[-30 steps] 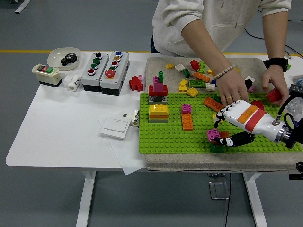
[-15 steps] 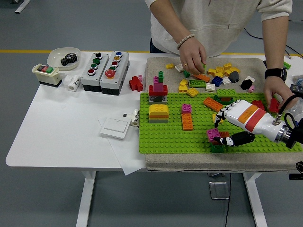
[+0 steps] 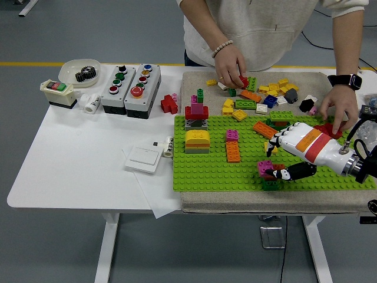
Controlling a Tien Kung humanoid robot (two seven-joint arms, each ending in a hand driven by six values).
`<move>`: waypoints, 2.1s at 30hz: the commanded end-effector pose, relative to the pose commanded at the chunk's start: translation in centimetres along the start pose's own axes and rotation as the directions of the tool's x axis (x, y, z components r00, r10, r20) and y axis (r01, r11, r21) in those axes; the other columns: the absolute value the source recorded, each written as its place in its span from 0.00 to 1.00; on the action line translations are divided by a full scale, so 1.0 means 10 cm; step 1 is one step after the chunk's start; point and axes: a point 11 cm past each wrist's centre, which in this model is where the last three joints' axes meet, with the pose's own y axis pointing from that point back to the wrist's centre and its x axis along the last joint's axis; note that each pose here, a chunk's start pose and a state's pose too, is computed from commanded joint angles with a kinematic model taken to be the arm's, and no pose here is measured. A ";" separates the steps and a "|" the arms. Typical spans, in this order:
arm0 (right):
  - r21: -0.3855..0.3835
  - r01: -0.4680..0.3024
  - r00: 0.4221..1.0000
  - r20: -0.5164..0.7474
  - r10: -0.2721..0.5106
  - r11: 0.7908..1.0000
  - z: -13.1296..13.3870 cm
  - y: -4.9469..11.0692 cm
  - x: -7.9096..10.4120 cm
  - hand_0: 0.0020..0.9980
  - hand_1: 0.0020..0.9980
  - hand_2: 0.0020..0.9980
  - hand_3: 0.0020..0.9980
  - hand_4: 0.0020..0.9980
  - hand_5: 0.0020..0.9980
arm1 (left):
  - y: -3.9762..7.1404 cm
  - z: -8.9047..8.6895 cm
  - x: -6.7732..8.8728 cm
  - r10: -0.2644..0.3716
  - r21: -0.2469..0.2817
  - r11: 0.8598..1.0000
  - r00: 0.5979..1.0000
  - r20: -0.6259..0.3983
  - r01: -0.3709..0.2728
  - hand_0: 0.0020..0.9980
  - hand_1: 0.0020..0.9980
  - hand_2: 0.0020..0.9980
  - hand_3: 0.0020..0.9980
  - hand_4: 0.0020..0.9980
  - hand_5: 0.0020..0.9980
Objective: Pick up the brick,pile it on top of brick,press brick,pick up the brick,pile it on top of brick,press brick
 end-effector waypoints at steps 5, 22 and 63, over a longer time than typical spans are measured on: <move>-0.003 -0.001 1.000 0.002 0.001 1.000 0.01 0.00 0.00 0.40 0.53 0.56 0.52 0.79 0.59 | 0.00 0.01 0.00 0.000 -0.001 1.000 1.000 -0.002 0.000 0.75 0.74 0.74 0.59 0.65 0.67; -0.001 -0.006 1.000 -0.002 0.006 1.000 0.01 -0.02 0.02 0.40 0.53 0.56 0.52 0.79 0.59 | 0.00 0.02 0.00 0.000 -0.003 1.000 1.000 -0.004 0.000 0.75 0.74 0.74 0.59 0.65 0.67; -0.119 -0.049 0.984 0.167 0.068 0.992 -0.11 0.28 0.22 0.71 0.70 0.75 0.64 0.89 0.69 | -0.02 -0.10 0.04 0.009 0.018 1.000 1.000 0.011 -0.009 0.75 0.74 0.74 0.59 0.65 0.67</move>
